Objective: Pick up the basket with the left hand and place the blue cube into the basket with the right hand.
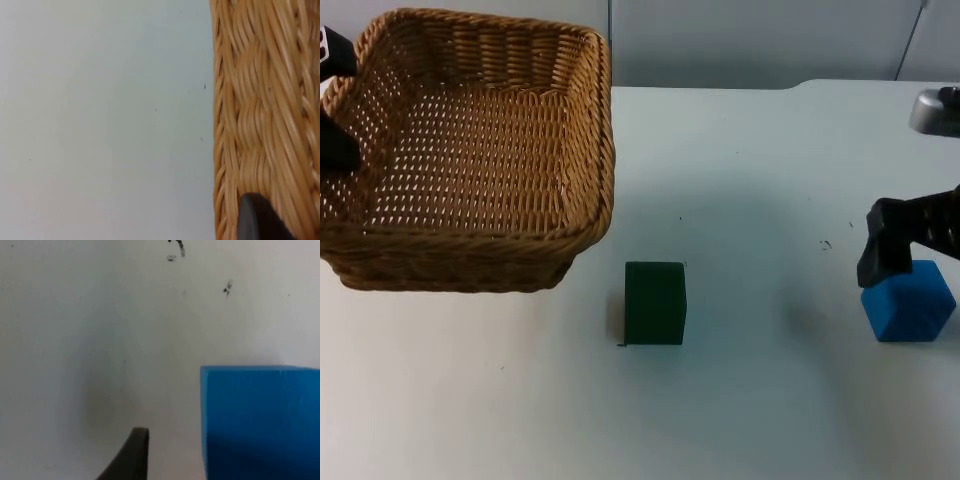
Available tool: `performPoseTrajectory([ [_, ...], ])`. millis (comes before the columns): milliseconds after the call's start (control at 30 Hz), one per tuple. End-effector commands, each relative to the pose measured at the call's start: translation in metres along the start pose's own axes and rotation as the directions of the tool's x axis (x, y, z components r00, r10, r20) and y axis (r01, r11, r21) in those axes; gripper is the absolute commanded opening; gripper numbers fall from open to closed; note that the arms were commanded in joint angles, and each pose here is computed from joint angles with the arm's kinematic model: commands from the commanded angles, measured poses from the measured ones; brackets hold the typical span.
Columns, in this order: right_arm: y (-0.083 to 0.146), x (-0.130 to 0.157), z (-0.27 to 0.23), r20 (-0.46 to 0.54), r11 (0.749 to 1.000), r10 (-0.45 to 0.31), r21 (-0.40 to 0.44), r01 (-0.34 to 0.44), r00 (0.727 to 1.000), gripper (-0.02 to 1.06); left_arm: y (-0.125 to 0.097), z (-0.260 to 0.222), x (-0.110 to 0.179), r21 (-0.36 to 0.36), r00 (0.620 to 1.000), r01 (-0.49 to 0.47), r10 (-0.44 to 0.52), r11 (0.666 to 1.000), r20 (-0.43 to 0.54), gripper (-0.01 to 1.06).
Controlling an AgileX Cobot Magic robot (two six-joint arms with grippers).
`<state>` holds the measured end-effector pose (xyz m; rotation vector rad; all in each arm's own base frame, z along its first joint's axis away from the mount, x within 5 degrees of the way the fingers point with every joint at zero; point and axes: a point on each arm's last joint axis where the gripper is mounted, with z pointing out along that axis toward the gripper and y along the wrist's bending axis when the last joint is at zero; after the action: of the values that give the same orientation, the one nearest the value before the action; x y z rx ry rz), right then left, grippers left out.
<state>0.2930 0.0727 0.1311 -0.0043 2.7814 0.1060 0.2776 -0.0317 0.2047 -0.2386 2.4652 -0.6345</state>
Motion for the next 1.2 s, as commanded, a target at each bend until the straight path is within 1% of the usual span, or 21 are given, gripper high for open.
performPoseTrajectory([
  [0,0.002,-0.002,0.004,0.017,1.0,-0.004,-0.005,0.004,1.0,0.99,-0.003,-0.004,-0.002,0.02,1.0,0.011,-0.011,1.0,0.012,0.0],
  [133,0.002,-0.002,0.013,0.017,1.0,0.0,-0.007,0.0,1.0,0.99,-0.004,-0.004,-0.002,0.024,1.0,0.011,-0.011,1.0,0.008,0.0],
  [233,0.003,-0.003,0.02,0.034,1.0,0.018,-0.014,-0.017,0.999,0.99,-0.004,-0.004,-0.001,0.028,1.0,0.011,-0.011,1.0,0.002,0.0],
  [467,0.005,-0.008,0.026,0.049,1.0,0.018,-0.019,-0.017,0.999,0.98,-0.004,-0.004,-0.001,0.028,1.0,0.011,-0.011,1.0,0.002,0.0],
  [533,0.005,-0.012,0.03,0.041,1.0,0.021,-0.016,-0.02,0.999,0.96,-0.004,-0.004,-0.001,0.027,1.0,0.009,-0.009,1.0,0.002,0.0],
  [567,0.006,-0.014,0.032,0.029,1.0,0.022,-0.012,-0.021,0.999,0.91,-0.004,-0.004,-0.001,0.027,1.0,0.009,-0.009,1.0,0.002,0.0],
  [600,0.006,-0.014,0.032,0.029,1.0,0.022,-0.012,-0.021,0.999,0.91,-0.004,-0.004,-0.001,0.027,1.0,0.009,-0.009,1.0,0.002,0.0],
  [667,0.006,-0.015,0.034,0.016,1.0,0.026,-0.009,-0.026,1.0,0.79,-0.004,-0.004,-0.001,0.029,1.0,0.009,-0.009,1.0,0.0,0.0],
  [733,0.006,-0.015,0.034,0.016,0.999,0.048,-0.009,-0.048,0.999,0.69,-0.004,-0.004,-0.001,0.03,1.0,0.009,-0.009,1.0,-0.001,0.0],
  [767,0.006,-0.015,0.034,0.016,0.999,0.048,-0.009,-0.048,0.999,0.69,-0.004,-0.004,-0.001,0.03,1.0,0.009,-0.009,1.0,-0.001,0.0],
  [833,0.006,-0.015,0.034,0.016,0.999,0.05,-0.009,-0.05,0.999,0.63,-0.004,-0.004,-0.001,0.031,1.0,0.009,-0.009,0.999,-0.003,0.0],
  [933,0.006,-0.015,0.034,0.016,0.999,0.05,-0.009,-0.05,0.999,0.63,-0.005,-0.004,-0.001,0.032,1.0,0.009,-0.009,0.999,-0.004,0.0],
  [1000,0.006,-0.015,0.034,0.014,0.999,0.05,-0.008,-0.05,0.999,0.59,-0.005,-0.004,-0.001,0.032,1.0,0.009,-0.009,0.999,-0.004,0.0],
  [1033,0.006,-0.015,0.034,0.014,0.999,0.05,-0.008,-0.05,0.999,0.54,-0.005,-0.004,-0.001,0.032,1.0,0.009,-0.009,0.999,-0.004,0.0],
  [1067,0.006,-0.015,0.034,0.014,0.999,0.05,-0.008,-0.05,0.999,0.54,-0.005,-0.004,-0.001,0.032,1.0,0.009,-0.009,0.999,-0.004,0.0],
  [1167,0.006,-0.015,0.034,0.012,0.999,0.05,-0.008,-0.05,0.999,0.34,-0.005,-0.004,0.0,0.034,1.0,0.009,-0.009,0.999,-0.006,0.0],
])
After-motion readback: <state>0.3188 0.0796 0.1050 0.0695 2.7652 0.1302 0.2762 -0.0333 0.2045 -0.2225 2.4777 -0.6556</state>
